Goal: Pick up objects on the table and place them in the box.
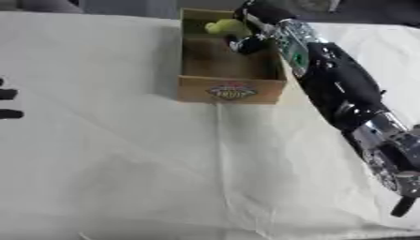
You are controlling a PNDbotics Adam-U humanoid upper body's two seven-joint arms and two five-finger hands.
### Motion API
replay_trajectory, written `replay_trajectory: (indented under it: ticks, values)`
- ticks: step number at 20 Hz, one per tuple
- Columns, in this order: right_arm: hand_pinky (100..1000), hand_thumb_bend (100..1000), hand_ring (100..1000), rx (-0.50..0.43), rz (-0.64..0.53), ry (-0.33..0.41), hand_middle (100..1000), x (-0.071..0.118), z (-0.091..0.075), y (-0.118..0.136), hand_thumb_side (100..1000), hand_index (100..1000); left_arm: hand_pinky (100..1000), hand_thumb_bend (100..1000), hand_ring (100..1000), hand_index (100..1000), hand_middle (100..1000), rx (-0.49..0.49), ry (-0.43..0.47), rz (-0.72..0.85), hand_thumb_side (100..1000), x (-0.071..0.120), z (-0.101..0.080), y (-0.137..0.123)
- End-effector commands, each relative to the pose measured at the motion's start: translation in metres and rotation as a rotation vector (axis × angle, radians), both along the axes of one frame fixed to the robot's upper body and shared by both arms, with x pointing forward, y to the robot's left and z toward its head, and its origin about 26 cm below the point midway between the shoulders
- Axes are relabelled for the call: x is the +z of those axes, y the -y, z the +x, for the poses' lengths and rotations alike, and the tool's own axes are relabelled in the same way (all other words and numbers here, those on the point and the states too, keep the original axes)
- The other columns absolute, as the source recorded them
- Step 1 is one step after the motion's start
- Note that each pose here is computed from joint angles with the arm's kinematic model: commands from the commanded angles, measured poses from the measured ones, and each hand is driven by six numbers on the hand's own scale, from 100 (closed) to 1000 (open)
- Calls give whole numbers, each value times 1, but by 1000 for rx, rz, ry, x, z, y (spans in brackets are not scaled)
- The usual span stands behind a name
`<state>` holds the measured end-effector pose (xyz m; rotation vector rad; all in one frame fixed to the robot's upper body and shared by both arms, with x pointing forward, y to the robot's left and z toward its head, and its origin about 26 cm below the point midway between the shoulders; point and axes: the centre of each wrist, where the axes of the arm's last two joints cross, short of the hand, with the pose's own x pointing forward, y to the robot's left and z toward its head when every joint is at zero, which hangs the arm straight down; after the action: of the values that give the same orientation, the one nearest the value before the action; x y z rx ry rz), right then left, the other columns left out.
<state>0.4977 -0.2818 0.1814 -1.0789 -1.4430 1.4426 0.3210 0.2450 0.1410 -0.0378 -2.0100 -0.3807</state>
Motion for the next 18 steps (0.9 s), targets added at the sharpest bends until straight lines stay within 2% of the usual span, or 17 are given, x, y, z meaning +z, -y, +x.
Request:
replay_trajectory:
  ticks: [1,3,4,6,7,9,11,18]
  values:
    - [642,394,771,6,-29,25,746,12,1,5,458,820,631,324,771,752,583,-5,26,3,616,7,0,1]
    - [740,458,828,19,-41,17,793,12,1,5,459,850,631,324,771,752,583,-4,25,3,615,7,0,0]
    - [799,453,861,29,-48,9,822,12,1,5,439,875,631,324,771,751,583,-3,24,3,615,6,0,0]
    - [850,446,896,53,-57,-8,854,15,0,5,407,901,631,325,771,751,583,0,22,2,615,6,0,0]
    - [866,445,912,65,-61,-16,866,17,0,5,438,911,631,324,771,751,583,1,20,2,615,5,0,-1]
    - [864,445,912,82,-60,-20,865,24,-1,7,429,912,631,325,771,751,583,3,19,1,614,5,-1,-1]
    - [846,446,900,94,-46,-5,855,33,-4,10,382,910,630,326,771,751,583,7,16,1,614,4,-1,-2]
    - [764,450,852,67,69,134,814,60,-17,40,329,895,630,327,770,751,583,24,6,0,615,1,-2,-6]
